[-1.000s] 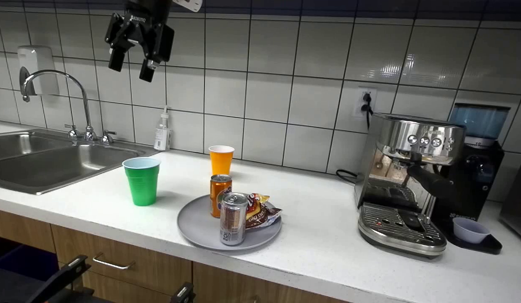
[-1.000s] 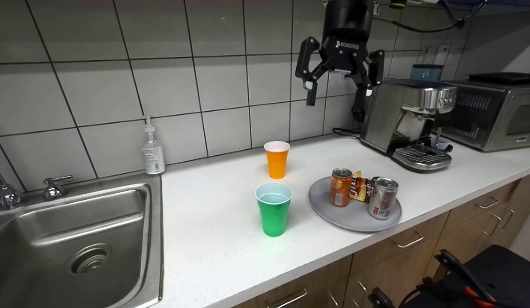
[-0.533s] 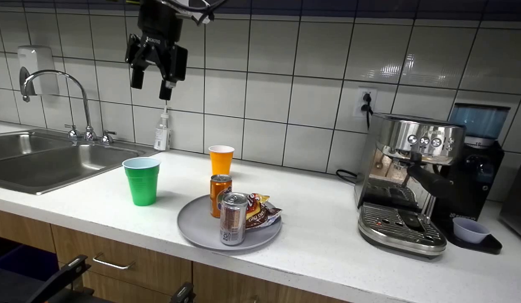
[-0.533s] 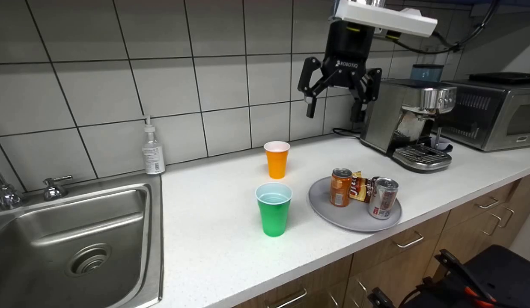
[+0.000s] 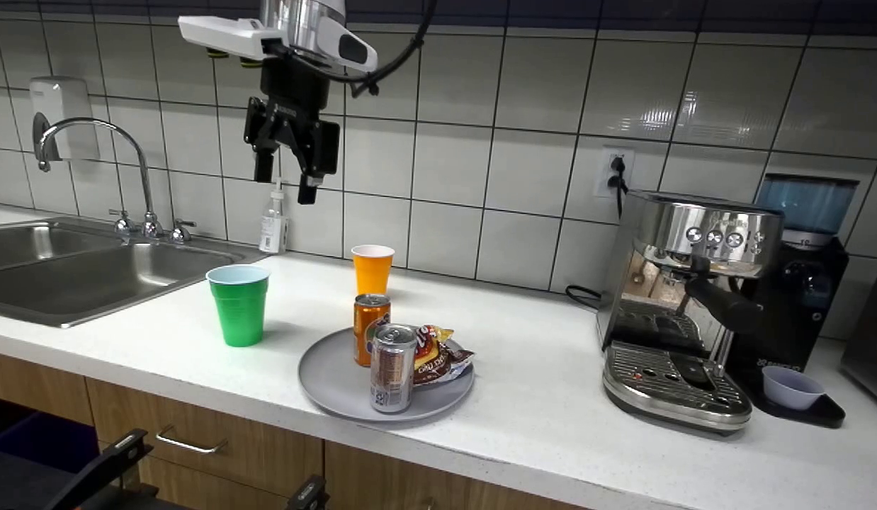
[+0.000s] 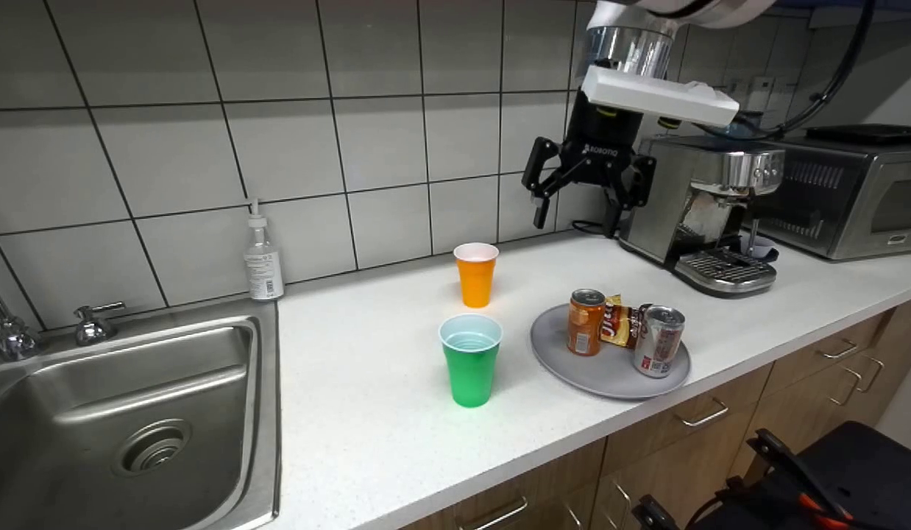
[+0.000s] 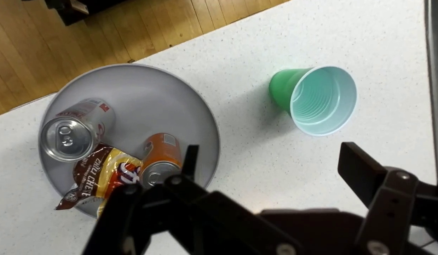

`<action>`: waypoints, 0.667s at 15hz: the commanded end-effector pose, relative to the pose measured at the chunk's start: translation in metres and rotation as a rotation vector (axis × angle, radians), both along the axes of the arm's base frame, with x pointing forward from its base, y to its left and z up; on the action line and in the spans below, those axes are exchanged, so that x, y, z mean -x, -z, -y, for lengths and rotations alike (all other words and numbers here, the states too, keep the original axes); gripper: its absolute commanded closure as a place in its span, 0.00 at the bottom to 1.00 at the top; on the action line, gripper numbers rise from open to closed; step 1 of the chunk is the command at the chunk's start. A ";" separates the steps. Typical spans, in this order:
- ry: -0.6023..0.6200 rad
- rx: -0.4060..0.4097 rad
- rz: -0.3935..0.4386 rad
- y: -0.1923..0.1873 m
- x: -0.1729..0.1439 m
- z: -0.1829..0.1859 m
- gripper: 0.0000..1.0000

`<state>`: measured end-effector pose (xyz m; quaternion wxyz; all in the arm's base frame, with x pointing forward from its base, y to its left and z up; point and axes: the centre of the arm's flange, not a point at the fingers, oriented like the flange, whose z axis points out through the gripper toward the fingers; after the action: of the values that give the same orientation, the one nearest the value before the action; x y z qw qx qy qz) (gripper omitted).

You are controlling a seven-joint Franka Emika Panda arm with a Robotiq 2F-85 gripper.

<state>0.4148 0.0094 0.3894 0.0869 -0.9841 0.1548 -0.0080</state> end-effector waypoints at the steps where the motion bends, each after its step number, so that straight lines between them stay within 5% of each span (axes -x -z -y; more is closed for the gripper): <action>1: 0.038 0.008 0.026 0.021 -0.007 0.021 0.00; 10: 0.117 0.044 0.025 0.075 -0.022 0.058 0.00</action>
<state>0.4301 -0.0373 0.3330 0.0777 -0.9737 0.2124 -0.0259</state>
